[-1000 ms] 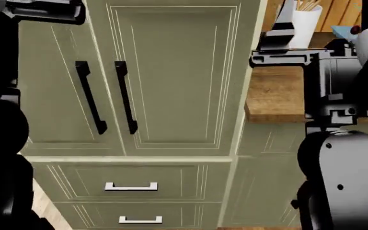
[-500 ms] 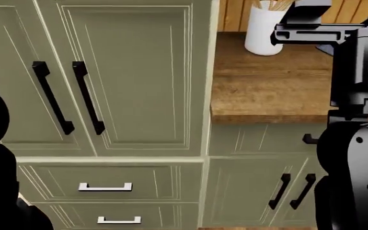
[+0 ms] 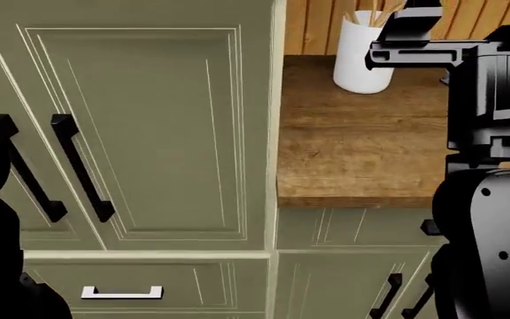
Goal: Open the microwave door
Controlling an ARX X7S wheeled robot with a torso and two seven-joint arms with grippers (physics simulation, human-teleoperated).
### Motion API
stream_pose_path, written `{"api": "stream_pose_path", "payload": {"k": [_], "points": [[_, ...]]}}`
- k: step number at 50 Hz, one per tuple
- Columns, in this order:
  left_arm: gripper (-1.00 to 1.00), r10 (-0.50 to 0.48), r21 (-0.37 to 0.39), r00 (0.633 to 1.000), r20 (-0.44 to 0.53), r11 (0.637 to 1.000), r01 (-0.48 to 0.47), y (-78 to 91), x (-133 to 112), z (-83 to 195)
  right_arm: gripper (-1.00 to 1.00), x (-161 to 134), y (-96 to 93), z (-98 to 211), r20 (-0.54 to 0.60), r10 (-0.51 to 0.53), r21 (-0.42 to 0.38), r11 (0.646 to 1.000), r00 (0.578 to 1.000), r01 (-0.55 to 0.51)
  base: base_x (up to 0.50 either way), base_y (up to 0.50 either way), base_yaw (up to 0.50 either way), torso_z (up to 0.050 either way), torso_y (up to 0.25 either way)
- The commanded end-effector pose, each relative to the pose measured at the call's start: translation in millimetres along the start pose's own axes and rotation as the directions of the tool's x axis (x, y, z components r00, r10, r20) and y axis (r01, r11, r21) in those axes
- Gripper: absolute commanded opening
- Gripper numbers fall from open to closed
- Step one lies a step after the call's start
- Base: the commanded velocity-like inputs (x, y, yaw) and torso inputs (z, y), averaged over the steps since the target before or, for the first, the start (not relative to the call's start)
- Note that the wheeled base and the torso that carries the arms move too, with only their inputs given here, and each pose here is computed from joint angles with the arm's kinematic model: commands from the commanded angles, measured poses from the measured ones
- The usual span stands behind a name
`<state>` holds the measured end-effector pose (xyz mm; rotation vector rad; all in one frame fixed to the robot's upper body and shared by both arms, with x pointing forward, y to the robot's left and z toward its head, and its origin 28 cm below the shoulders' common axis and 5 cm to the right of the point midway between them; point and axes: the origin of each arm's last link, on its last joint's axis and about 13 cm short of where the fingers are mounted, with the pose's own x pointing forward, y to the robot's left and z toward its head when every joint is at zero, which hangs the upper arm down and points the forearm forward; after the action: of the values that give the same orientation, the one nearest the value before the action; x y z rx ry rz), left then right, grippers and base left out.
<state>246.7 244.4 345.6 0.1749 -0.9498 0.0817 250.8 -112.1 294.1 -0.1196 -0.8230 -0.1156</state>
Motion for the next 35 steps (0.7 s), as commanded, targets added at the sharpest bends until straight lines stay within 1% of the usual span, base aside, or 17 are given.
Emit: {"api": "stream_pose_path", "payload": {"k": [1,5,8,11,17,23,25,28,35], "points": [[1.0,0.002,0.001,1.0,0.001,1.0,-0.002,0.6,0.1,0.6,1.0,-0.7,1.3,-1.7,-0.012,0.014,-0.002,1.0,1.0,-0.014,0.0,0.0,0.0,0.0,0.0],[1.0,0.006,0.002,1.0,-0.005,1.0,-0.006,1.7,2.3,1.4,1.0,-1.5,1.3,-2.0,-0.012,0.013,0.003,1.0,1.0,-0.013,0.0,0.0,0.0,0.0,0.0],[1.0,0.006,-0.004,1.0,-0.016,1.0,-0.006,4.1,8.7,7.8,1.0,-2.4,1.5,-2.6,-0.014,0.015,0.004,1.0,1.0,-0.015,0.0,0.0,0.0,0.0,0.0],[1.0,-0.004,-0.008,1.0,-0.024,1.0,0.004,8.5,24.4,23.6,1.0,-3.6,1.5,-3.3,-0.017,0.017,0.007,1.0,1.0,-0.016,0.0,0.0,0.0,0.0,0.0],[1.0,-0.031,-0.065,0.997,-0.065,0.998,0.027,13.4,59.7,50.3,1.0,-4.6,2.4,-5.3,-0.026,0.026,0.012,1.0,0.999,-0.026,0.0,0.0,0.0,0.0,0.0],[1.0,-0.058,-0.119,0.993,-0.104,0.992,0.045,14.9,90.0,69.9,1.0,-5.3,2.2,-5.5,-0.028,0.029,0.013,0.999,0.999,-0.029,0.0,0.0,0.0,0.0,0.0],[1.0,-0.061,-0.126,0.991,-0.116,0.991,0.046,15.5,98.2,74.5,1.0,-5.4,2.2,-5.3,-0.027,0.03,0.013,0.999,0.999,-0.03,0.0,0.0,0.0,0.0,0.0],[1.0,-0.057,-0.113,0.988,-0.144,0.993,0.041,17.0,111.5,78.8,1.0,-5.8,2.4,-5.6,-0.028,0.031,0.014,0.999,0.999,-0.031,0.0,0.0,0.0,0.0,0.0],[1.0,-0.053,-0.079,0.98,-0.194,0.996,0.038,19.8,136.1,73.6,1.0,-6.1,2.4,-6.8,-0.03,0.033,0.018,0.999,0.999,-0.033,0.0,0.0,0.0,0.0,0.0]]}}
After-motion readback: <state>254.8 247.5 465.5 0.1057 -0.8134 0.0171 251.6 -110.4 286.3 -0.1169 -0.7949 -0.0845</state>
